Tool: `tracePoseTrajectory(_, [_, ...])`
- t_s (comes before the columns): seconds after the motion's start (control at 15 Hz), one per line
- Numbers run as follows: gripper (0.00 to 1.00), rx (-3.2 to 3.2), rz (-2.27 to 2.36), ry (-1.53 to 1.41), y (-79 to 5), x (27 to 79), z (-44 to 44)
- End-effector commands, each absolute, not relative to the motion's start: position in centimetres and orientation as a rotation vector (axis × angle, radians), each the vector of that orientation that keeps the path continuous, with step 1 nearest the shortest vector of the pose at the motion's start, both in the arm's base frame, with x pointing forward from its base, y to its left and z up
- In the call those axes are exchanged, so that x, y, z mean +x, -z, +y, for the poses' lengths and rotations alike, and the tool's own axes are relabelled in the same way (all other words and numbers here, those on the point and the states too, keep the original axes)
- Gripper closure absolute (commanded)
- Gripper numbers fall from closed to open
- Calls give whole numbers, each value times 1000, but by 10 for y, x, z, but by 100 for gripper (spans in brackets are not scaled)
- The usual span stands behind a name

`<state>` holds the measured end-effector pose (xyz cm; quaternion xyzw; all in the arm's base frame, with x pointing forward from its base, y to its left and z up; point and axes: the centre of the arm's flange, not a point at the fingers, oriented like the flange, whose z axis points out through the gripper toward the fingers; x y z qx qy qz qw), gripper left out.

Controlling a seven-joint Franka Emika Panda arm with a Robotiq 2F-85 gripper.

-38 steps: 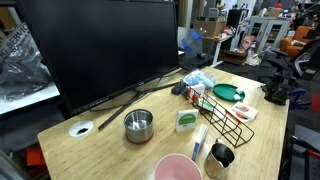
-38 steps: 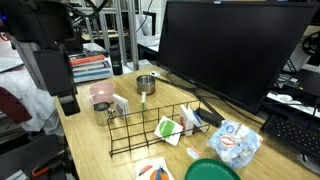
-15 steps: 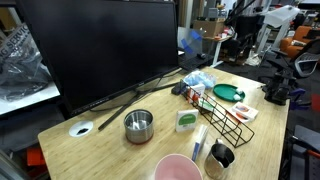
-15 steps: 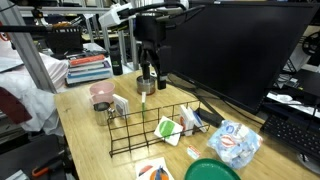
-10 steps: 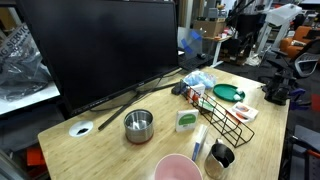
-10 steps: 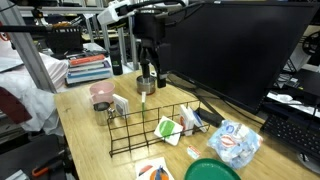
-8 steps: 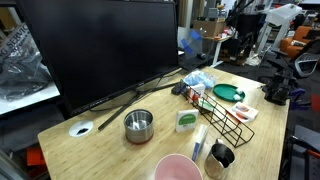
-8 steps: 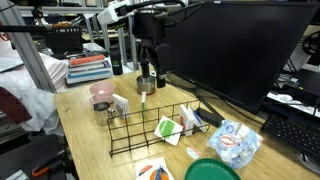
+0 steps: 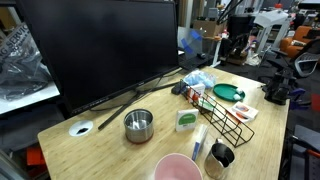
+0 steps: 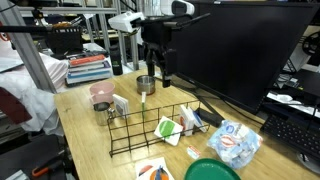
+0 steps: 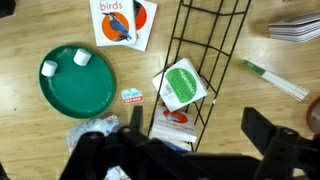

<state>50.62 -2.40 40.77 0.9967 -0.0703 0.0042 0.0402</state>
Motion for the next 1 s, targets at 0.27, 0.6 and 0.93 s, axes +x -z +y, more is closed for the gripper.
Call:
tracePoseTrajectory(0.27, [0, 3048, -192, -26, -373, 584, -39])
tracePoseTrajectory(0.6, [0, 3008, -126, 117, -326, 624, -57])
tracePoseTrajectory(0.93, [0, 2942, -28, 130, -293, 654, -62])
